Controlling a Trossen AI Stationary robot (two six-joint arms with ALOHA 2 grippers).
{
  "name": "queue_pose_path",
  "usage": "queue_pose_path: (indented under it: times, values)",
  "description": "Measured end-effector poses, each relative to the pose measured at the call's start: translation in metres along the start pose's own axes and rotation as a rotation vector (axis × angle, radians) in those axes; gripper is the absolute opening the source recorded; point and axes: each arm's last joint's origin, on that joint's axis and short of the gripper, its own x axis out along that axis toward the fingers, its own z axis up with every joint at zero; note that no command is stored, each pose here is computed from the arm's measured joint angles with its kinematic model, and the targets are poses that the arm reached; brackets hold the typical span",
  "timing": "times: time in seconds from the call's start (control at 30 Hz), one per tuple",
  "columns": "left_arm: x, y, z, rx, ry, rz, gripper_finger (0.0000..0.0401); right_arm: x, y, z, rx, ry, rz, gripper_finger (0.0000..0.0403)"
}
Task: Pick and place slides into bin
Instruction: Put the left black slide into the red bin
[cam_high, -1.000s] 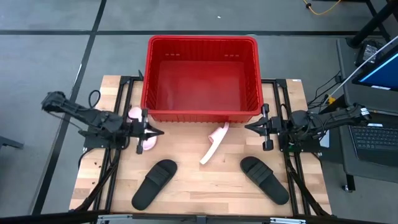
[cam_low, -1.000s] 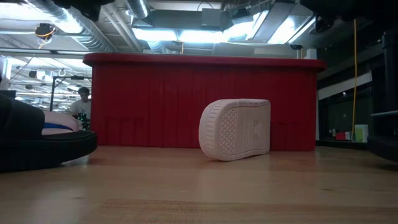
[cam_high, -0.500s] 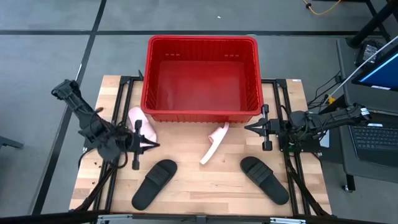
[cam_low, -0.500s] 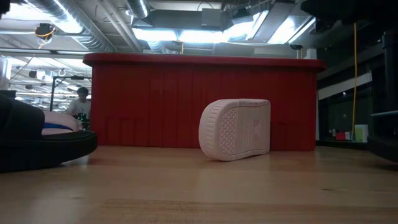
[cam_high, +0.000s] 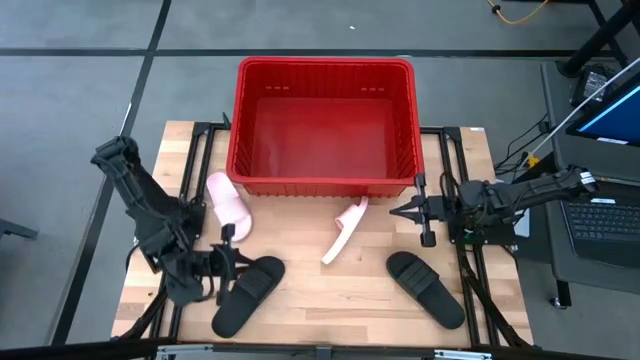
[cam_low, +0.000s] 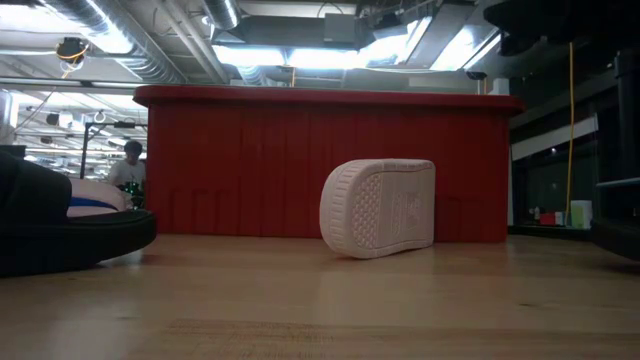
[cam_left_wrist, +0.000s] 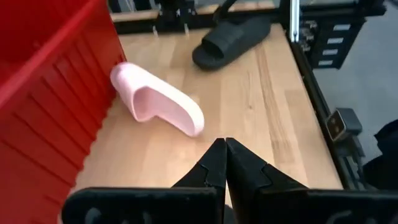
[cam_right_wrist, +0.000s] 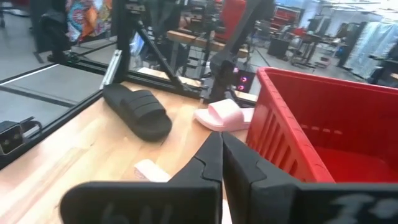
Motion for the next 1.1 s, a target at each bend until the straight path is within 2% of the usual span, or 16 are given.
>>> queue_pose_path:
  times: [0.2, 0.37, 0.43, 0.53, 0.7, 1.1]
  values:
    - [0.007, -0.021, -0.006, -0.013, 0.115, 0.049, 0.0003, 0.004, 0.000, 0.001, 0.004, -0.017, -0.004, 0.0006]
    - [0.019, -0.029, -0.022, -0.074, 0.240, 0.071, 0.0003, 0.007, 0.001, 0.000, 0.004, -0.013, -0.003, 0.0006]
    - [0.023, -0.031, -0.029, -0.066, 0.276, 0.083, 0.0004, 0.008, 0.001, 0.000, 0.004, -0.009, -0.003, 0.0006]
    - [0.031, -0.037, -0.037, -0.044, 0.297, 0.103, 0.0004, 0.009, 0.001, 0.001, 0.010, -0.024, -0.006, 0.0006]
    - [0.042, -0.047, -0.051, -0.045, 0.355, 0.122, 0.0004, 0.010, 0.001, 0.002, 0.108, -0.034, -0.006, 0.0006]
    - [0.068, -0.057, -0.076, -0.056, 0.490, 0.172, 0.0004, 0.010, 0.001, 0.002, 0.105, -0.034, -0.006, 0.0006]
